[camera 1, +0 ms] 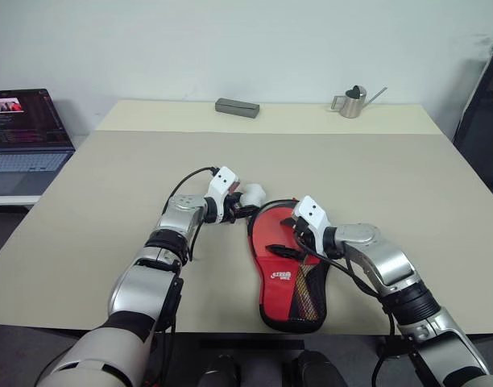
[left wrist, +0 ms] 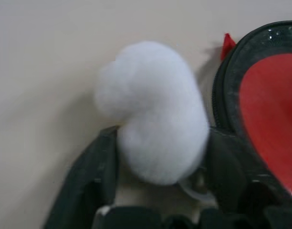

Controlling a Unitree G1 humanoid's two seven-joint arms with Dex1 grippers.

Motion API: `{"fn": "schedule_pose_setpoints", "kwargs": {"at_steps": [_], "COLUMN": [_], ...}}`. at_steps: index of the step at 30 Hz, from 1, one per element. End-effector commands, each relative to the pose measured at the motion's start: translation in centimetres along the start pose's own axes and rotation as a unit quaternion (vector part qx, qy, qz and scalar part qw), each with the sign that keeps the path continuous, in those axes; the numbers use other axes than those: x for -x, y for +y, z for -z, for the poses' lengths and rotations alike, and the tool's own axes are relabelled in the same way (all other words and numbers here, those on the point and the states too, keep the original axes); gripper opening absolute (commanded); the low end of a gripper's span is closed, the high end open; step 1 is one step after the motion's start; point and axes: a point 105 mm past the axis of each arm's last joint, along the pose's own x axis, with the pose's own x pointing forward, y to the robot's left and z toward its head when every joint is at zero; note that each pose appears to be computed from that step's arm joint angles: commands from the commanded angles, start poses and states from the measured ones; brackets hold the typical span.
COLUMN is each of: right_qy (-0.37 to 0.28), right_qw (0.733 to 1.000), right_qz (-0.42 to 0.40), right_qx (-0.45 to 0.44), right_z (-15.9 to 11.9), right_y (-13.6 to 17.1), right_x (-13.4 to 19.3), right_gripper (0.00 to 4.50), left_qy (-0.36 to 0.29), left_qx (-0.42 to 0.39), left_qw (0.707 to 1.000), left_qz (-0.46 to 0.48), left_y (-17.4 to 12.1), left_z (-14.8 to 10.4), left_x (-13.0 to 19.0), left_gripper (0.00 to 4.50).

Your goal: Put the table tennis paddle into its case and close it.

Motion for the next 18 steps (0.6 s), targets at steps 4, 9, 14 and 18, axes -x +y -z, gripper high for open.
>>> {"fn": "schedule_pose_setpoints", "kwargs": {"at_steps": [4, 9, 14, 18], "right_qy": [0.012, 0.027, 0.071, 0.115], "right_qw": [0.999, 0.997, 0.994, 0.990], "right_qz": [0.040, 0.067, 0.073, 0.074], "right_qx": [-0.009, -0.026, -0.034, -0.032], "right_z": [0.8, 1.3, 3.2, 5.5], "right_y": [-0.7, -1.2, -1.0, -0.4], "right_x": [-0.4, -0.8, -1.1, -0.5], "right_gripper": [4.50, 4.50, 4.50, 4.50], "left_qy": [-0.020, -0.037, -0.066, -0.069], "left_qx": [-0.006, -0.007, -0.008, -0.031], "left_qw": [1.000, 0.999, 0.997, 0.997], "left_qz": [0.009, 0.027, 0.030, 0.016], "left_y": [-0.2, -0.2, 0.4, 1.3], "left_z": [-0.9, -1.5, -2.7, -4.1], "left_x": [0.0, 0.7, 2.1, 2.7], "left_gripper": [0.45, 0.11, 0.11, 0.11]}}
